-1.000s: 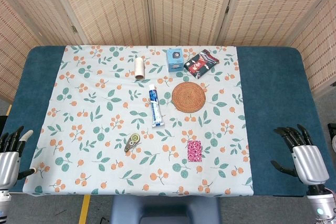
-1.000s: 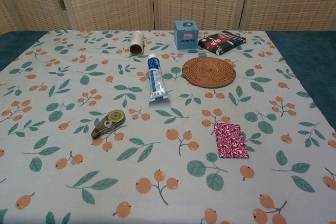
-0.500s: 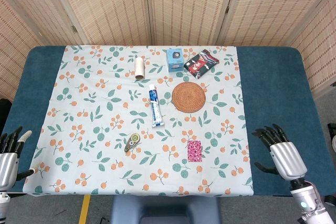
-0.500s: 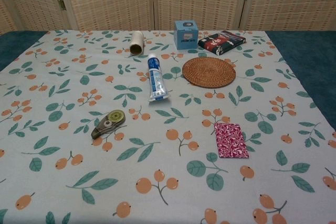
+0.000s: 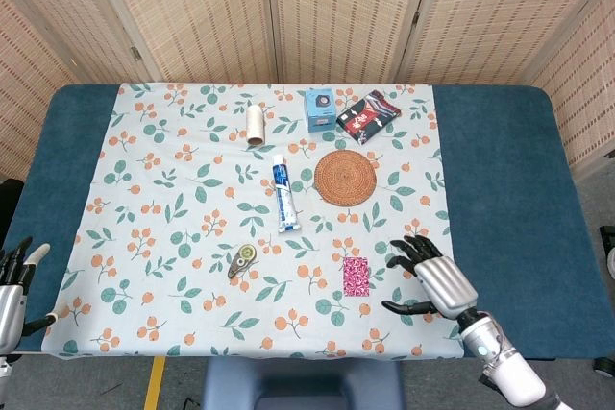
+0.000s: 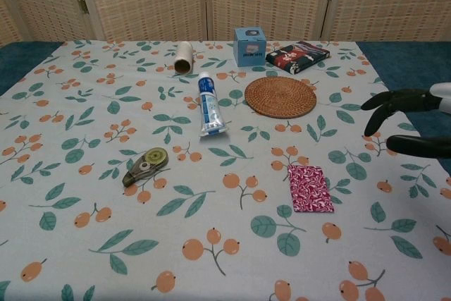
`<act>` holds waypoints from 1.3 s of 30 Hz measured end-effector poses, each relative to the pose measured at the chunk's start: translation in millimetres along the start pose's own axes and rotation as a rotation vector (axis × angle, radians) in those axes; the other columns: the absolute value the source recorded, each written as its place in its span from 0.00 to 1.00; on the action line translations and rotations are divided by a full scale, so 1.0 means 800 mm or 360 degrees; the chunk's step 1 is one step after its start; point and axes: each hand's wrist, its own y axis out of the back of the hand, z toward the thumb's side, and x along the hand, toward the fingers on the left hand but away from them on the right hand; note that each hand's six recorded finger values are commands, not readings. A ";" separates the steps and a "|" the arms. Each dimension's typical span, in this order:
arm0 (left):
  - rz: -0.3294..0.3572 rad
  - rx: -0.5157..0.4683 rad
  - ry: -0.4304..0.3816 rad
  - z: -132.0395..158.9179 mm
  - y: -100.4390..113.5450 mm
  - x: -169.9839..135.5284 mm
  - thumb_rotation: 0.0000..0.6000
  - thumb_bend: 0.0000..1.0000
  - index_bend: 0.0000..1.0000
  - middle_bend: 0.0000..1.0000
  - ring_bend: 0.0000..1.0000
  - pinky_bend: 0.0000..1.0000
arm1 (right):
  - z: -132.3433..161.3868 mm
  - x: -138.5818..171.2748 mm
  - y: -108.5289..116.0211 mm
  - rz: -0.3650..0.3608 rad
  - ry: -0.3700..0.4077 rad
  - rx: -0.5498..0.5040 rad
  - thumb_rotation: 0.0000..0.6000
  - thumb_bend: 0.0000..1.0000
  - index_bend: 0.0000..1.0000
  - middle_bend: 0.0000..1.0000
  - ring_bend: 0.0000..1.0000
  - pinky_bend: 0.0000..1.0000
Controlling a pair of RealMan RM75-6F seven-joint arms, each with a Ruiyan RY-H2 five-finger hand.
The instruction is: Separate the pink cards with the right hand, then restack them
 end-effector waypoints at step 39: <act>-0.0027 -0.0016 0.0057 -0.022 -0.008 -0.011 1.00 0.26 0.19 0.06 0.11 0.00 | 0.034 -0.092 -0.098 0.0195 0.0085 0.0217 0.11 0.18 0.31 0.14 0.00 0.00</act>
